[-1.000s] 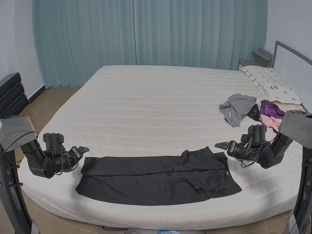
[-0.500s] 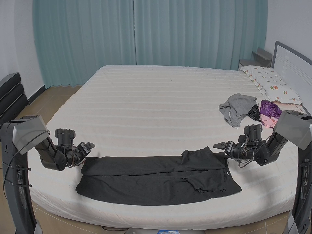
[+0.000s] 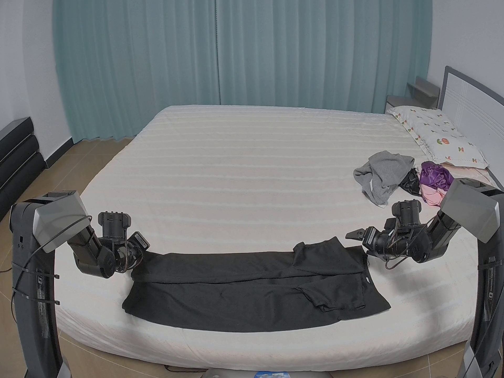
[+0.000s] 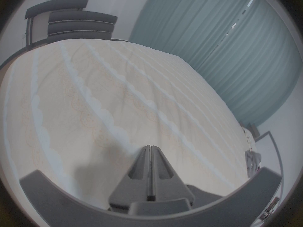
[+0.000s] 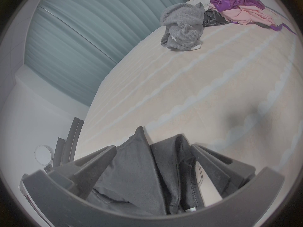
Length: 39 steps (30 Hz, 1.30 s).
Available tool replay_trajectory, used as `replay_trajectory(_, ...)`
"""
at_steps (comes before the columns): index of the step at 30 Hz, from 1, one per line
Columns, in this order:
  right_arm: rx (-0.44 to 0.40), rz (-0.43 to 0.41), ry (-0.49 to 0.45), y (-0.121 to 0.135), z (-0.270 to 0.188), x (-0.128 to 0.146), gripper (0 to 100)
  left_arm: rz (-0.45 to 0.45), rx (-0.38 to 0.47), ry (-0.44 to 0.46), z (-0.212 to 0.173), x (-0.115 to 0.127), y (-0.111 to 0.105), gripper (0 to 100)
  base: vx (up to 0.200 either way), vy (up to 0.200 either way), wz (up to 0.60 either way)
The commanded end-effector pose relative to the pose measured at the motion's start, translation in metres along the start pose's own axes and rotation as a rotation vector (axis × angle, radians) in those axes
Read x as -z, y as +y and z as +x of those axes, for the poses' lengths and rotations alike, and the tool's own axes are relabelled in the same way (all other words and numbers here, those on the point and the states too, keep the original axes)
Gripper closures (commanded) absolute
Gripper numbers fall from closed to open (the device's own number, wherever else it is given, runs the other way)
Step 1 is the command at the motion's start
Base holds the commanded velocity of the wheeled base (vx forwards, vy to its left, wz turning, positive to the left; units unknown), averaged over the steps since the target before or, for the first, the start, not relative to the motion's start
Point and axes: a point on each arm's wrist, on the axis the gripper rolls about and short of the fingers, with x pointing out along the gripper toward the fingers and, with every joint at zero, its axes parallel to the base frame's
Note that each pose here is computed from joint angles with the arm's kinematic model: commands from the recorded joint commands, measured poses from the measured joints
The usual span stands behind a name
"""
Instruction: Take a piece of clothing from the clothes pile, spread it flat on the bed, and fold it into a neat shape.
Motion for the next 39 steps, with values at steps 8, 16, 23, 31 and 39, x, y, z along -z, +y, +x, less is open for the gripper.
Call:
replay_trajectory(8, 0.029, 0.029, -0.014, 0.0, 0.014, -0.002, 0, -0.068, 0.0, -0.027, 0.002, -0.007, -0.001, 100, 0.0, 0.0, 0.0)
replay_trajectory(16, 0.034, 0.02, 0.011, 0.002, 0.019, 0.005, 100, -0.07, 0.001, -0.027, 0.003, -0.007, 0.0, 100, 0.0, 0.0, 0.0)
replay_trajectory(23, 0.092, 0.03, -0.015, -0.001, 0.019, 0.0, 100, -0.07, -0.005, -0.024, 0.003, -0.006, 0.001, 100, 0.0, 0.0, 0.0)
replay_trajectory(31, 0.095, 0.035, -0.025, -0.005, 0.017, -0.003, 100, -0.069, -0.003, -0.024, 0.003, -0.006, 0.0, 100, 0.0, 0.0, 0.0)
replay_trajectory(39, 0.107, 0.036, -0.028, -0.009, 0.016, -0.004, 100, -0.069, -0.003, -0.022, 0.003, -0.006, 0.001, 100, 0.0, 0.0, 0.0)
